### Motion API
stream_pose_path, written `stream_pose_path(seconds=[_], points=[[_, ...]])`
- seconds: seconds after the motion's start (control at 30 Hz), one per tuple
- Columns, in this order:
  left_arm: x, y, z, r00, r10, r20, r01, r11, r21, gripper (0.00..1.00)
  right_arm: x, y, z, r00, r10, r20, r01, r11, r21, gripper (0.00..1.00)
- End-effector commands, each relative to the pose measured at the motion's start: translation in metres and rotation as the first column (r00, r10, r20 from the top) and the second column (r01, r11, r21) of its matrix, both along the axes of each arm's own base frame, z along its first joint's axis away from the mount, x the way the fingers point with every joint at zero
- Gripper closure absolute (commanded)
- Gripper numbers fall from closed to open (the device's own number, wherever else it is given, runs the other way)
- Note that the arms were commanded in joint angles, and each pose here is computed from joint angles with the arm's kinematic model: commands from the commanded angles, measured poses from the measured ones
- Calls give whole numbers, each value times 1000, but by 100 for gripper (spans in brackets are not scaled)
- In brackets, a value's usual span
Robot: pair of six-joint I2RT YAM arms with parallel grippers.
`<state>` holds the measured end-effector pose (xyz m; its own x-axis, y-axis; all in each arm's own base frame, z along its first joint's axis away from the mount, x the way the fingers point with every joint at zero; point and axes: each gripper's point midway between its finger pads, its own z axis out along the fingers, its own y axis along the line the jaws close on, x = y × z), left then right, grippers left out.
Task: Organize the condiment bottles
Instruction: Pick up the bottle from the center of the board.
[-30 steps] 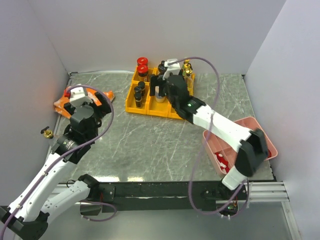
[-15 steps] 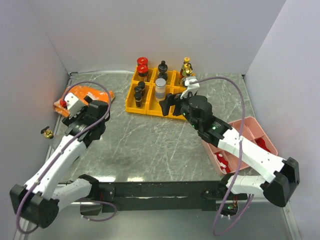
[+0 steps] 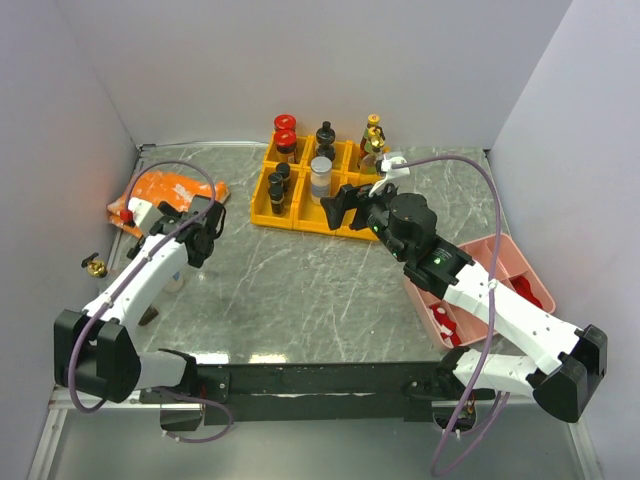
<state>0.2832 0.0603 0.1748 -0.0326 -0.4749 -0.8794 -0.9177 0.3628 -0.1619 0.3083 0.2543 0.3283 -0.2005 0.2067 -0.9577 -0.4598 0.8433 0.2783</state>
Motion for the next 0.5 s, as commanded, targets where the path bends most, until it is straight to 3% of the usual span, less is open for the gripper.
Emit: stream_pose_path(seconds=[0.0, 0.47], points=[[-10, 11, 6, 995, 95, 36, -96, 995, 29, 1, -2, -2, 15, 999, -7, 38, 5, 999, 43, 0], [1, 7, -15, 994, 107, 10, -108, 994, 26, 8, -4, -10, 20, 998, -29, 57, 27, 999, 31, 0]])
